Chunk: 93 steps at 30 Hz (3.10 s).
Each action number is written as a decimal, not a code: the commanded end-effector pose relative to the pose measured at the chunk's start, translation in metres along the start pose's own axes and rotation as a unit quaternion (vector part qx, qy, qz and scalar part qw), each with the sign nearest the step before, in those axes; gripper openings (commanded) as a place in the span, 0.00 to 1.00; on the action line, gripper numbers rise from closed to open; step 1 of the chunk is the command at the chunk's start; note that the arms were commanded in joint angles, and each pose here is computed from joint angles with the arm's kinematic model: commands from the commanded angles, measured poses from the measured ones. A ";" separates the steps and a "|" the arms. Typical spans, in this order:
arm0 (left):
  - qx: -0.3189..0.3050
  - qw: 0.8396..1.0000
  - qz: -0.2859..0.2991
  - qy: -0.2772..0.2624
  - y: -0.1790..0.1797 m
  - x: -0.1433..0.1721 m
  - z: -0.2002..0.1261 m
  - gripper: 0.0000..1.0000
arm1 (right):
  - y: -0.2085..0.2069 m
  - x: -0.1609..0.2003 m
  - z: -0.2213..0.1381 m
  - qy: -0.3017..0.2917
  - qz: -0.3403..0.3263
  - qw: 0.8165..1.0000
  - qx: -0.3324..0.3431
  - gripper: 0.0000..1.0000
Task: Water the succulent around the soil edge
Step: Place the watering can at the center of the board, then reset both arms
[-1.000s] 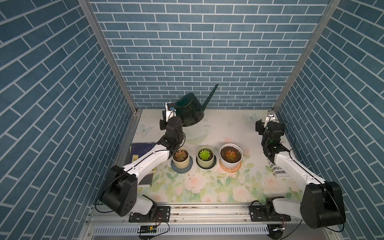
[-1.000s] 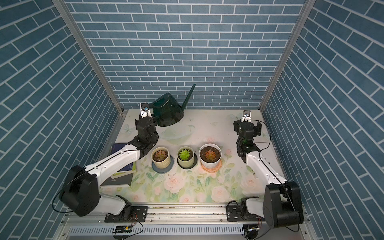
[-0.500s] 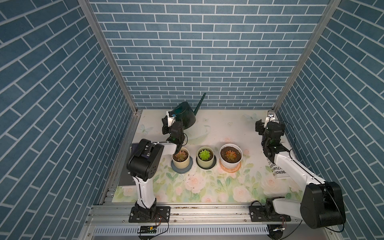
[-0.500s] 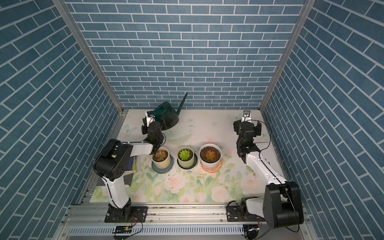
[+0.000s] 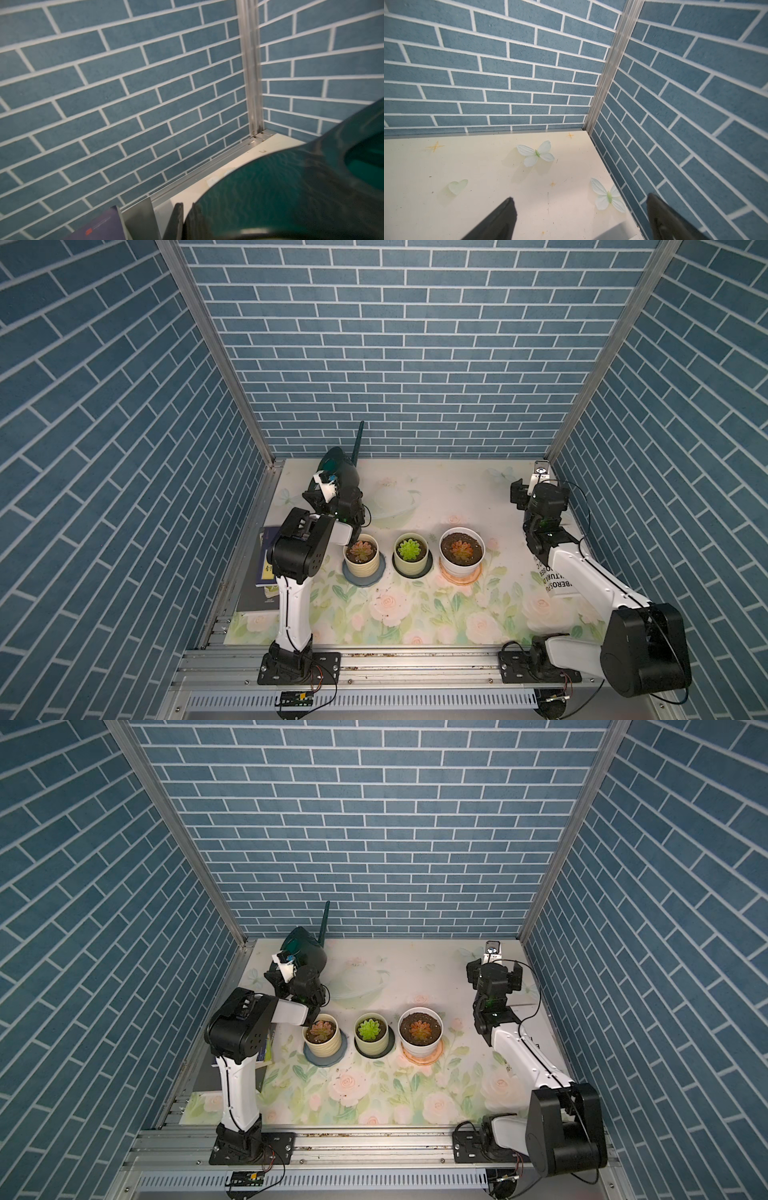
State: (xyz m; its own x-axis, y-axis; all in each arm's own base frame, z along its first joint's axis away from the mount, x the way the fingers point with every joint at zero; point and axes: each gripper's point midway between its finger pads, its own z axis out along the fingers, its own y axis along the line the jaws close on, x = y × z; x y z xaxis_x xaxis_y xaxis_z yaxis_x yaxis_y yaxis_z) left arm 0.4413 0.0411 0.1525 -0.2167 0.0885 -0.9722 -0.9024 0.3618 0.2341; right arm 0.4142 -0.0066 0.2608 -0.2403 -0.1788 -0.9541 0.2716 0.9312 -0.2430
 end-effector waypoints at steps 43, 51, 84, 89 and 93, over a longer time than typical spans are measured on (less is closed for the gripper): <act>0.269 0.954 -0.134 0.000 0.044 -0.099 -0.051 1.00 | -0.003 0.004 0.000 0.004 0.015 1.000 0.008 1.00; 0.364 0.929 -0.062 -0.023 0.078 -0.057 -0.039 1.00 | -0.006 0.038 0.013 0.034 -0.001 0.998 0.048 1.00; 0.531 0.841 -0.098 -0.030 0.057 0.028 -0.053 1.00 | -0.015 0.079 -0.004 -0.101 0.047 0.993 0.049 1.00; 0.535 0.840 -0.084 -0.018 0.049 0.032 -0.053 1.00 | -0.003 0.081 -0.001 -0.112 0.050 0.992 0.018 1.00; 0.536 0.840 -0.083 -0.016 0.049 0.033 -0.053 1.00 | 0.002 0.091 0.003 -0.112 0.047 0.993 0.013 0.99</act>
State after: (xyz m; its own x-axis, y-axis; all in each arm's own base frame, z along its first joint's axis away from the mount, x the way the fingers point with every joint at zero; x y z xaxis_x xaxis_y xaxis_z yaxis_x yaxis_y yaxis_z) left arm 0.3680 0.0162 0.1338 -0.0858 -0.0416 -0.9954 -0.0830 0.9960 -0.0345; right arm 0.3957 -0.0246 0.1689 -0.0503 -0.1527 -0.9870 0.3237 0.9324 -0.1608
